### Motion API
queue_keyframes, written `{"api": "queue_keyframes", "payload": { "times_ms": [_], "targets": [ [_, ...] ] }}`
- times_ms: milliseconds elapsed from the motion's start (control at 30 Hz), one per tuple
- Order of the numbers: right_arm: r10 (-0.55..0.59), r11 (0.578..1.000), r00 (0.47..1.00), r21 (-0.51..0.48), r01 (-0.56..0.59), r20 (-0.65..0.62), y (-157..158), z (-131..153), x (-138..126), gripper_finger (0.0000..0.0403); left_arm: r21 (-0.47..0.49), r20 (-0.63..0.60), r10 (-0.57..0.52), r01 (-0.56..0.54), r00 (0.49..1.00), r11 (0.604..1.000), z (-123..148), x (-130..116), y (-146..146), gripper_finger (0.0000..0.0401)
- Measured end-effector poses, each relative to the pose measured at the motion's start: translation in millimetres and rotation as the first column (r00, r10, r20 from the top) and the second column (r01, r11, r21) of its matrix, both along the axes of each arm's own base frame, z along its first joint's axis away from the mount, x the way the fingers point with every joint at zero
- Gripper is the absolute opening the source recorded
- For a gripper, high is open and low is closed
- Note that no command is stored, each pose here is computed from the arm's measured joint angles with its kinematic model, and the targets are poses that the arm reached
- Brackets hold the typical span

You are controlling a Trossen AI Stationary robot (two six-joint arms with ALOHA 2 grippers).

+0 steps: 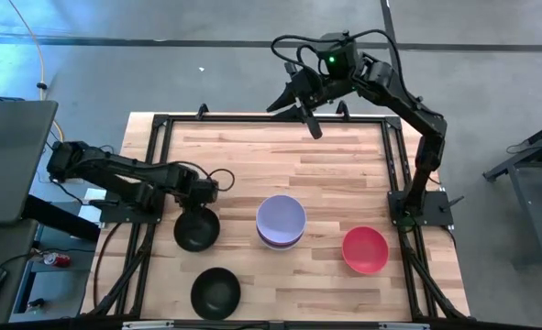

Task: Nest bowls inside each other
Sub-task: Stack the top black bowl on top of the light violet bowl

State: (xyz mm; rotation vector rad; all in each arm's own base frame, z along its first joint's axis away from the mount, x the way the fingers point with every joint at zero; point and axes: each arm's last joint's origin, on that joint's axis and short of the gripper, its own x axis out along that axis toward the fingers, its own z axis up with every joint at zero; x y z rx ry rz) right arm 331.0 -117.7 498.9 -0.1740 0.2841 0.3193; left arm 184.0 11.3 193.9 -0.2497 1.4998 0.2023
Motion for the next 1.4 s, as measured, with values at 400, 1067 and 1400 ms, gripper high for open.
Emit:
{"api": "queue_keyframes", "payload": {
  "times_ms": [400, 1067, 1400],
  "targets": [
    [0.011, 1.000, 0.999, -0.017, -0.011, 0.031, 13, 21, -32, 0.0090, -0.017, 0.055, 0.021, -0.020, 0.998, 1.000, 21, -1, 48, 0.0001],
    [0.022, 0.994, 0.992, -0.104, -0.009, 0.124, 45, 60, -112, 0.0090, 0.003, 0.225, 0.053, -0.056, 0.973, 0.998, 137, 3, 82, 0.0000],
    [0.045, 0.989, 0.998, -0.142, -0.039, 0.041, 48, 52, -120, 0.0090, -0.029, 0.198, 0.002, 0.003, 0.980, 1.000, 168, 52, 85, 0.0000]
  ]
}}
